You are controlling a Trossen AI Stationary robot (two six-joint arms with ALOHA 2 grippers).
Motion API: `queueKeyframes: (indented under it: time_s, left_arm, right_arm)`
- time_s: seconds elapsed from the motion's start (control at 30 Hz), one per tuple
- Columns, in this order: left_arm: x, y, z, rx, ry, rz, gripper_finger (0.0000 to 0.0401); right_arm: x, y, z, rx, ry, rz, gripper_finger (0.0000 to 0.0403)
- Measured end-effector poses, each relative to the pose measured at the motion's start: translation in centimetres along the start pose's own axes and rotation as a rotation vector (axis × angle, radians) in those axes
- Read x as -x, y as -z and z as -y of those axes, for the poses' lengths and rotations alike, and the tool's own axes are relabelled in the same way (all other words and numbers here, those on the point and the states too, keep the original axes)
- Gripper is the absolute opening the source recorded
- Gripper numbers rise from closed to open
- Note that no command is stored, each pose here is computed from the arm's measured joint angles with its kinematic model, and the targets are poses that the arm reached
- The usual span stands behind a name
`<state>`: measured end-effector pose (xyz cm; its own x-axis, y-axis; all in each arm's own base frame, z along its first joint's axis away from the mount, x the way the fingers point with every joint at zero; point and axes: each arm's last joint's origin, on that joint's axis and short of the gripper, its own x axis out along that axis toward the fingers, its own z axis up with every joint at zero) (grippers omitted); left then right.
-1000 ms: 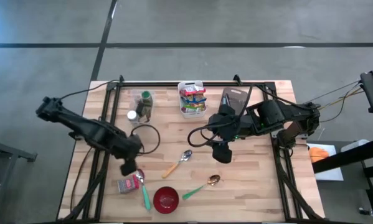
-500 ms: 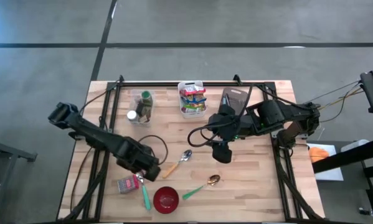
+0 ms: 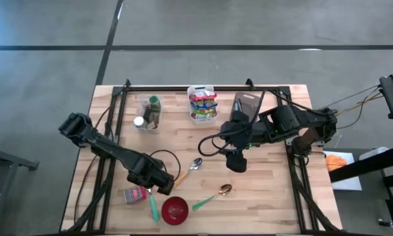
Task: Pick & Place Food Item
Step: Put the light green spoon into the black bin
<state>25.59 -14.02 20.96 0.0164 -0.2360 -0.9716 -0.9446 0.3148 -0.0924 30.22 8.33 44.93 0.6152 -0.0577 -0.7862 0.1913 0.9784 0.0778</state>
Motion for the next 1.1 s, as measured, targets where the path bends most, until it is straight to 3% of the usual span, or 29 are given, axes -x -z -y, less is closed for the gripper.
queueKeyframes:
  time_s: [0.4, 0.63, 1.1]
  left_arm:
    - [-1.7, 1.0, -0.6, 0.124, 0.029, 0.017, 0.0329]
    - [-4.1, 1.1, -0.3, 0.18, 0.19, -0.051, 0.0329]
    - [-5.5, 1.3, -2.2, 0.282, 0.085, -0.035, 0.0329]
  right_arm:
    - [0.0, 0.0, 0.0, 0.001, -0.005, -0.004, 0.028]
    - [0.1, 0.2, -0.3, 0.02, -0.01, -0.009, 0.0279]
    - [0.1, 0.3, -0.5, 0.041, -0.017, -0.009, 0.028]
